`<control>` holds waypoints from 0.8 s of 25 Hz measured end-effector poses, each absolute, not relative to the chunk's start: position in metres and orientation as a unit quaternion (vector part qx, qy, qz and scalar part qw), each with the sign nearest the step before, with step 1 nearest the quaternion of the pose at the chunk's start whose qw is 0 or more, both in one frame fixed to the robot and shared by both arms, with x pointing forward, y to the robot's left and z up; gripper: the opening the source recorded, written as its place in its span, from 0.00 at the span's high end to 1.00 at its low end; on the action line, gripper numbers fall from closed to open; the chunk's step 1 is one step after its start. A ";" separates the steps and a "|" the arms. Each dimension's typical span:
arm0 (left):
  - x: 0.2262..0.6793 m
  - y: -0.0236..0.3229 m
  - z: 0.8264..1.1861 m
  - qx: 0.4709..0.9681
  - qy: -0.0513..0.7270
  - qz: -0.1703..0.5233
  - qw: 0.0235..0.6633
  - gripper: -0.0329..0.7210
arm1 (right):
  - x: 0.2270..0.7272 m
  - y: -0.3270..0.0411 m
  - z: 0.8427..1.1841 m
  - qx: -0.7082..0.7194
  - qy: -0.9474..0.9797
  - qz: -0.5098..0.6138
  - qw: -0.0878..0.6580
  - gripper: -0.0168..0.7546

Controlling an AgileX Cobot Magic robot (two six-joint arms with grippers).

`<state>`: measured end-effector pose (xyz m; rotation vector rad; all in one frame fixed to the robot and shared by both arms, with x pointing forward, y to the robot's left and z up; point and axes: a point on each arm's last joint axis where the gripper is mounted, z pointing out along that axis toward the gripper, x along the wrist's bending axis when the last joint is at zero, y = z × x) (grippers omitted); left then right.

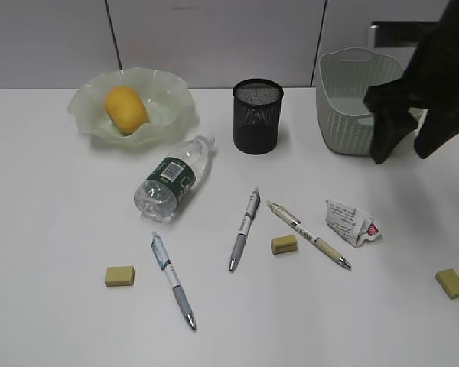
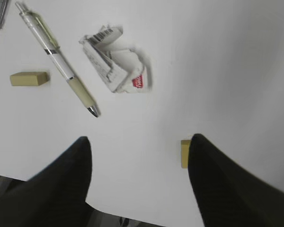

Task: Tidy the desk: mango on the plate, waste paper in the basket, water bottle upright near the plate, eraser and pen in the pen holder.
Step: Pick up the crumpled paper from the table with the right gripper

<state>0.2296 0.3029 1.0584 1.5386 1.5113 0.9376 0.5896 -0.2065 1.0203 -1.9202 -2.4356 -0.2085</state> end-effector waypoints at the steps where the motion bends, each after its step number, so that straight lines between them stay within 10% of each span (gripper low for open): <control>1: 0.230 0.303 1.058 0.604 0.593 0.368 0.385 0.30 | 0.593 -0.197 1.012 -0.609 -0.791 -0.060 0.023 0.28; 20: 0.230 0.303 1.058 0.604 0.593 0.368 0.385 0.30 | 0.623 -0.157 0.927 -0.553 -0.831 -0.026 0.057 0.26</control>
